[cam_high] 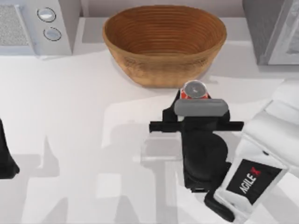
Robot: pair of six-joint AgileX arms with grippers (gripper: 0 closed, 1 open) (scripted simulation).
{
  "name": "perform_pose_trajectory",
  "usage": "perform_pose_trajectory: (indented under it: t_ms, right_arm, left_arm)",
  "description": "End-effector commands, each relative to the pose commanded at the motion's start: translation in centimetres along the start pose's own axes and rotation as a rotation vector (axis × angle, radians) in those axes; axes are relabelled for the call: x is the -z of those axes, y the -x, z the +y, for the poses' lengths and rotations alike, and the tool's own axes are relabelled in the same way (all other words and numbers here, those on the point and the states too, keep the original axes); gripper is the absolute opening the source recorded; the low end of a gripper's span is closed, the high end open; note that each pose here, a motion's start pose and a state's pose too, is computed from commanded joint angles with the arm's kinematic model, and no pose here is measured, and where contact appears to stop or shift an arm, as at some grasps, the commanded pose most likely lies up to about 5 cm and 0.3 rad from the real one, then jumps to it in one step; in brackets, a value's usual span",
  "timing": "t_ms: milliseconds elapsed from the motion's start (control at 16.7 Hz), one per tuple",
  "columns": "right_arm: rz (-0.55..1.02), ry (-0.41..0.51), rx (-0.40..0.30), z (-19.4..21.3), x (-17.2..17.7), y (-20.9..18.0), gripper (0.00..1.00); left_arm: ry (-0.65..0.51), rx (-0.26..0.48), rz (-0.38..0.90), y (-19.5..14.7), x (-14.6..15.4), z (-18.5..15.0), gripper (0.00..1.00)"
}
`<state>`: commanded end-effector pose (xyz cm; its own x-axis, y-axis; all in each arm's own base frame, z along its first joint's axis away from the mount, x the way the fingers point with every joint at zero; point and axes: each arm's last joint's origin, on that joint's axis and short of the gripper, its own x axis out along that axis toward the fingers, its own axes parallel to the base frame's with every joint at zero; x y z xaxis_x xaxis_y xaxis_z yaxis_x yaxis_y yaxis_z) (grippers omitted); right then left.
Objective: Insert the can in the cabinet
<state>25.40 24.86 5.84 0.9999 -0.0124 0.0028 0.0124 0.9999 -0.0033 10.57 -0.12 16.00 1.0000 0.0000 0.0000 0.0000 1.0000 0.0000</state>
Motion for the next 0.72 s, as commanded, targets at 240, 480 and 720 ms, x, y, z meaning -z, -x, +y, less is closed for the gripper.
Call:
perform_pose_trajectory:
  t_ms: [240,480,720]
  right_arm:
    - [0.004,0.008,-0.003,0.1,-2.7,-0.1,0.0]
    - [-0.001,-0.003,-0.009,0.1,-5.6,0.1,0.0]
    - [-0.002,-0.001,-0.002,-0.4,-9.0,0.4,0.0]
  left_arm:
    - [0.0,0.0,0.0,0.0,0.0,0.0,1.0]
    - [0.0,0.0,0.0,0.0,0.0,0.0,1.0]
    - [0.0,0.0,0.0,0.0,0.0,0.0,1.0]
